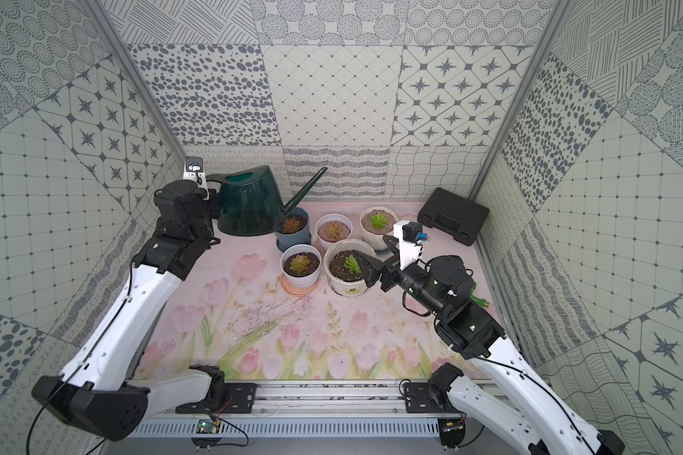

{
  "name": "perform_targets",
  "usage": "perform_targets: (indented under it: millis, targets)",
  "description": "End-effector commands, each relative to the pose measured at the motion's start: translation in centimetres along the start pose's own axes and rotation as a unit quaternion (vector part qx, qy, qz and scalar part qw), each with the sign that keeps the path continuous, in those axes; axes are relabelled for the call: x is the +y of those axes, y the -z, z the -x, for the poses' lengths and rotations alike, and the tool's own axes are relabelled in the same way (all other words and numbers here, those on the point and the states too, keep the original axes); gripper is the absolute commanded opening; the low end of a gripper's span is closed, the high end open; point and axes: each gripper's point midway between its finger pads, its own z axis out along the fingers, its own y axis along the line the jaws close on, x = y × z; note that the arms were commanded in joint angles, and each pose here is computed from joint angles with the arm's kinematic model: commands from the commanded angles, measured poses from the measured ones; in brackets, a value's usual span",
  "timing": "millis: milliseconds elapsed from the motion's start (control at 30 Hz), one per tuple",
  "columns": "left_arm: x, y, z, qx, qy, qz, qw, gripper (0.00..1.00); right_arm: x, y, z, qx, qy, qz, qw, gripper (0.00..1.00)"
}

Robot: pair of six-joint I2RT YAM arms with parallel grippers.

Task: Water the succulent around the soil edge
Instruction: Water the soil of the potted plant with water, then place the watering can at the center of the board.

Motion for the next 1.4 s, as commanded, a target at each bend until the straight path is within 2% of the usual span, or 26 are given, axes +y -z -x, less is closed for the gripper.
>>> perform_targets:
  millis: [0, 167, 300, 400, 500, 600, 667, 767, 833, 867, 933, 967, 1033, 1100, 1133, 1233, 1267, 1367]
  targets:
    - [-0.6, 4.4, -6.0, 0.046, 0.286, -0.03, 0.957, 0.0, 0.4, -1.0, 1.2, -0.017, -0.045, -0.006, 0.999, 0.97]
    - [-1.7, 6.9, -9.5, 0.04, 0.319, -0.034, 0.946, 0.0, 2.2, -4.2, 2.0, -0.042, -0.093, 0.003, 0.995, 0.95]
    - [-2.8, 7.8, -9.6, 0.034, 0.314, -0.042, 0.948, 0.0, 4.0, -7.0, 1.9, -0.067, -0.062, -0.017, 0.996, 0.87]
    - [-3.2, 8.6, -9.7, 0.025, 0.321, -0.048, 0.945, 0.0, 2.9, -9.2, 2.1, -0.075, -0.059, -0.067, 0.993, 0.79]
    - [-3.6, 8.9, -10.1, 0.02, 0.311, -0.043, 0.949, 0.0, 2.3, -10.5, 2.4, -0.096, -0.056, -0.089, 0.99, 0.76]
    - [-4.1, 9.1, -10.6, 0.02, 0.295, -0.034, 0.955, 0.0, 2.7, -12.2, 2.1, -0.086, -0.046, -0.087, 0.991, 0.75]
    - [-4.3, 9.4, -10.7, 0.014, 0.293, -0.03, 0.956, 0.0, 2.6, -13.1, 1.8, -0.079, -0.034, -0.097, 0.992, 0.71]
    - [-4.4, 9.9, -10.5, 0.002, 0.294, -0.031, 0.955, 0.0, 1.8, -13.6, 1.4, -0.077, -0.019, -0.121, 0.99, 0.53]
    - [-4.5, 10.3, -10.4, -0.002, 0.29, -0.036, 0.956, 0.0, 0.8, -13.0, 1.0, -0.083, -0.022, -0.138, 0.987, 0.2]
    - [-4.5, 10.4, -10.4, -0.003, 0.288, -0.038, 0.957, 0.0, 0.3, -12.4, 0.9, -0.088, -0.028, -0.145, 0.985, 0.01]
    - [-5.3, 10.6, -10.2, -0.001, 0.277, -0.067, 0.959, 0.0, -0.8, -11.1, 0.4, -0.104, -0.046, -0.15, 0.982, 0.0]
    - [-6.2, 10.9, -9.9, 0.003, 0.268, -0.1, 0.958, 0.03, -1.3, -10.4, 0.3, -0.113, -0.055, -0.151, 0.981, 0.0]
    - [-8.3, 12.0, -9.4, 0.014, 0.239, -0.185, 0.953, 0.28, -2.9, -8.1, 0.4, -0.139, -0.074, -0.161, 0.974, 0.0]
    - [-9.2, 13.3, -9.5, 0.032, 0.224, -0.241, 0.944, 0.59, -4.6, -5.4, 0.5, -0.168, -0.087, -0.177, 0.966, 0.0]
    - [-9.4, 13.9, -9.6, 0.045, 0.218, -0.264, 0.938, 0.71, -5.4, -3.8, 0.8, -0.181, -0.091, -0.186, 0.961, 0.0]
    - [-9.7, 15.4, -10.8, 0.085, 0.189, -0.305, 0.93, 0.82, -6.9, 0.0, 1.3, -0.203, -0.095, -0.209, 0.952, 0.0]
    - [-10.0, 15.8, -11.1, 0.096, 0.183, -0.32, 0.925, 0.96, -7.0, 1.0, 1.6, -0.209, -0.094, -0.21, 0.95, 0.0]
    - [-11.2, 17.3, -12.2, 0.133, 0.169, -0.368, 0.905, 0.99, -7.6, 3.6, 2.1, -0.219, -0.083, -0.228, 0.945, 0.0]
